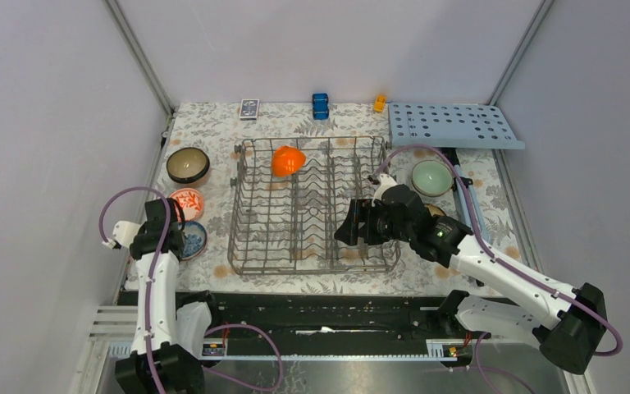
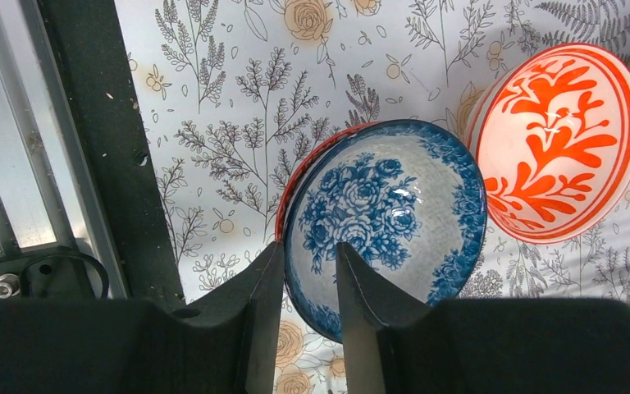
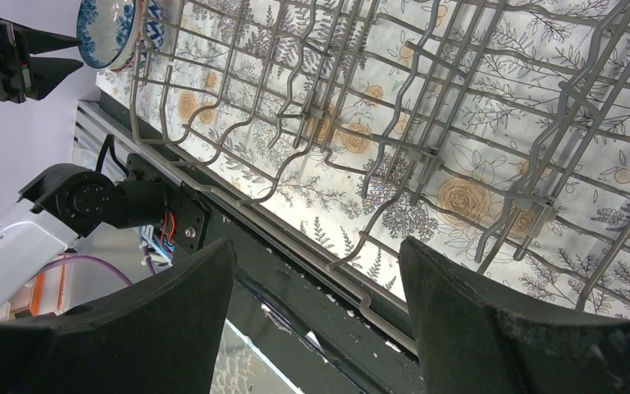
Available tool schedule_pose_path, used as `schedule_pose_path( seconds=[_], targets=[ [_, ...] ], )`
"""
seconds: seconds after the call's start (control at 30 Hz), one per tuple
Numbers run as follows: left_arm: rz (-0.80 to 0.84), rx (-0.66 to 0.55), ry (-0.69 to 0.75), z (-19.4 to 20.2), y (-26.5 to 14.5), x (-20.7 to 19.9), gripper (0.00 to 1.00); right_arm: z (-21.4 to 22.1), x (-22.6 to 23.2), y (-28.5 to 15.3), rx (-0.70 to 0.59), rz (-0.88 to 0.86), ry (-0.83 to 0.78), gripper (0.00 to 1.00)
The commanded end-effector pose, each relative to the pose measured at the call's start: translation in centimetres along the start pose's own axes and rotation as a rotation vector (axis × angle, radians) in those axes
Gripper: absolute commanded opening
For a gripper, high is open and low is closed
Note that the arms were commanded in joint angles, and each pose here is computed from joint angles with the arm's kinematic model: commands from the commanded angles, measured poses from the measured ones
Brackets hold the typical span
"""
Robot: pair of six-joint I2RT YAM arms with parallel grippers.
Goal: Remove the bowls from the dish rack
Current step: Place the bowl with the bowl, then pick up the bowl from the dish rack.
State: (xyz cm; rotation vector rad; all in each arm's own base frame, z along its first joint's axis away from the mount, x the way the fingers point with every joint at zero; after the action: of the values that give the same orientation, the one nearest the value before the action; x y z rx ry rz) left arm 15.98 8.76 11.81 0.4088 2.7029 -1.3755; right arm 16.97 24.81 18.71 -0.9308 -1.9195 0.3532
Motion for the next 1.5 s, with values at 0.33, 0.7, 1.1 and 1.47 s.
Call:
schedule_pose_path(
  seconds=[0.33, 0.7, 1.1, 1.47],
  targets=[
    [-0.014, 0.009, -0.009, 0.4, 1.2, -0.5, 0.31, -1.3, 1.6, -0.1, -0.021, -0.037, 0.009, 0.80],
    [0.069, -0.070, -0.003, -2.4, -1.5, -1.4, 0.47, -1.2, 1.4, -0.3, -0.025, -0.031, 0.001, 0.80],
    [0.754, -0.101, 0.348, -1.8, -15.0, -13.6, 0.69, -3.0, 1.3, -0.8, -0.081, 0.017, -0.086, 0.80],
    [1.180, -0.132, 0.831, 8.0, -26.5, -20.4, 0.99, -6.9, 0.7, -0.5, -0.256, 0.109, -0.175, 0.80]
  ],
)
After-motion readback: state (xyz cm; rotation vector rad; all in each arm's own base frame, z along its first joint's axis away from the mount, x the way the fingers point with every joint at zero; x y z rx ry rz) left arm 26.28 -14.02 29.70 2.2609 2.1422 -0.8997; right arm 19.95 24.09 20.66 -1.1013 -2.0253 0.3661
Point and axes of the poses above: each gripper's point midway between its finger pads, its own y axis out along the fingers, its own x axis along the line the jaws close on, z = x × y, the point moved 2 cm from there along -y, back along the fingers, and after that the axes turned 5 degrees about y, right-handed, at the moved point
